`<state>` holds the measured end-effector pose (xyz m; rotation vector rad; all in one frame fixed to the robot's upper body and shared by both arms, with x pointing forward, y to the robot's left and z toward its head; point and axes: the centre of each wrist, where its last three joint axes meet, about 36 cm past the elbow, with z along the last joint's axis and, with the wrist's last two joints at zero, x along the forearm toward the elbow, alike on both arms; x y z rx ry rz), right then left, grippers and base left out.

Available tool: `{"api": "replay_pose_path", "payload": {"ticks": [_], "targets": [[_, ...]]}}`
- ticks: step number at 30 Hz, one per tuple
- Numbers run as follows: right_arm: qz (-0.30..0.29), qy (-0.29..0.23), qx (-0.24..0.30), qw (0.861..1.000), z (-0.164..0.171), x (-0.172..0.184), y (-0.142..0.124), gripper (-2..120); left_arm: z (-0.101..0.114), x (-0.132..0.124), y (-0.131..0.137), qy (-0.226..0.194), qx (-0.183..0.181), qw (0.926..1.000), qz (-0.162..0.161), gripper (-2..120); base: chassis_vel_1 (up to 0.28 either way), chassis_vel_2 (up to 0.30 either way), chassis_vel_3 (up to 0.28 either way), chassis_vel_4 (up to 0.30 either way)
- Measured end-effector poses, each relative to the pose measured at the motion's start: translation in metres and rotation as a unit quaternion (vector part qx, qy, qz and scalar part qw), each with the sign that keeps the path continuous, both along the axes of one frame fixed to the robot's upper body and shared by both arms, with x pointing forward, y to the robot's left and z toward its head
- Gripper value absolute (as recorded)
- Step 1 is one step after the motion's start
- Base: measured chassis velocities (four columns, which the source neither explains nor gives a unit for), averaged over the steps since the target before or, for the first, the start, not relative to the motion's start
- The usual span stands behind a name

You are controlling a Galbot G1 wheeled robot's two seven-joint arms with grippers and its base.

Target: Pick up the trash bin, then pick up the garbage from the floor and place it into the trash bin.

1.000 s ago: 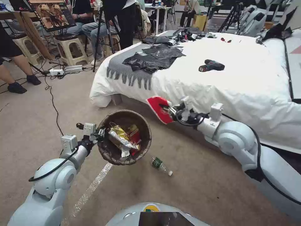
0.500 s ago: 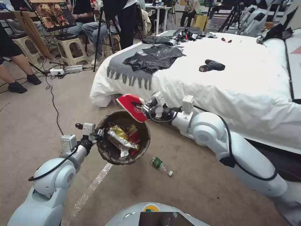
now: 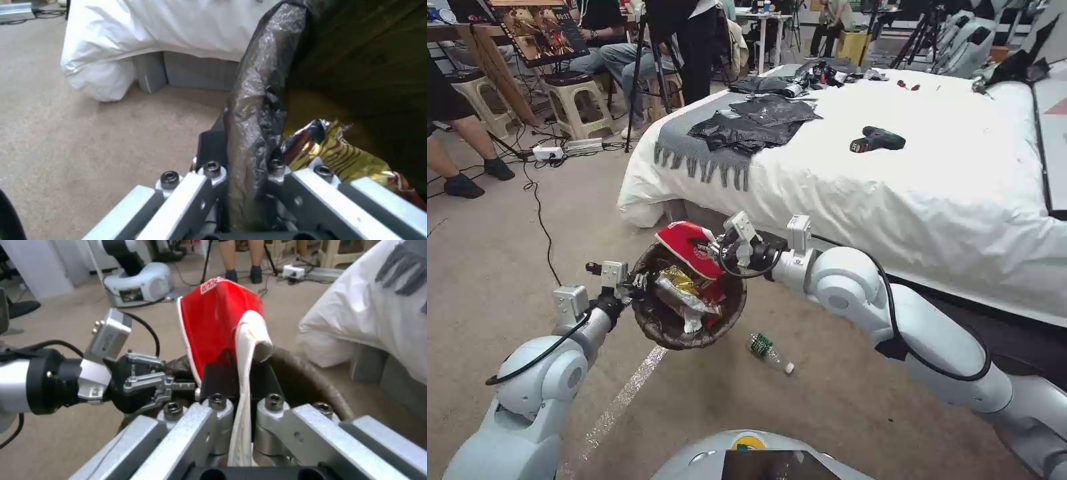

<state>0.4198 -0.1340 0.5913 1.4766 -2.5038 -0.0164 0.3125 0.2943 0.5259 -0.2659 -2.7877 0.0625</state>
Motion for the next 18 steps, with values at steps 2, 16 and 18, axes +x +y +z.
{"api": "replay_pose_path", "payload": {"ticks": [2, 16, 18], "targets": [[0.000, 0.002, -0.003, 1.000, -0.002, -0.001, 0.002, 0, 0.000, 0.000, 0.000, 0.000, 0.000, 1.0000, 0.000, 2, 0.000, 0.000, 0.000, 0.000], [-0.004, 0.005, -0.026, 1.000, -0.025, 0.001, 0.022, 0, 0.003, -0.001, 0.000, -0.002, 0.000, 1.0000, 0.002, 2, 0.000, 0.000, 0.000, 0.000], [-0.004, 0.002, -0.032, 0.999, -0.027, 0.001, 0.024, 0, 0.003, -0.001, 0.000, -0.002, 0.000, 1.0000, 0.002, 2, 0.000, 0.000, 0.000, 0.000]]}}
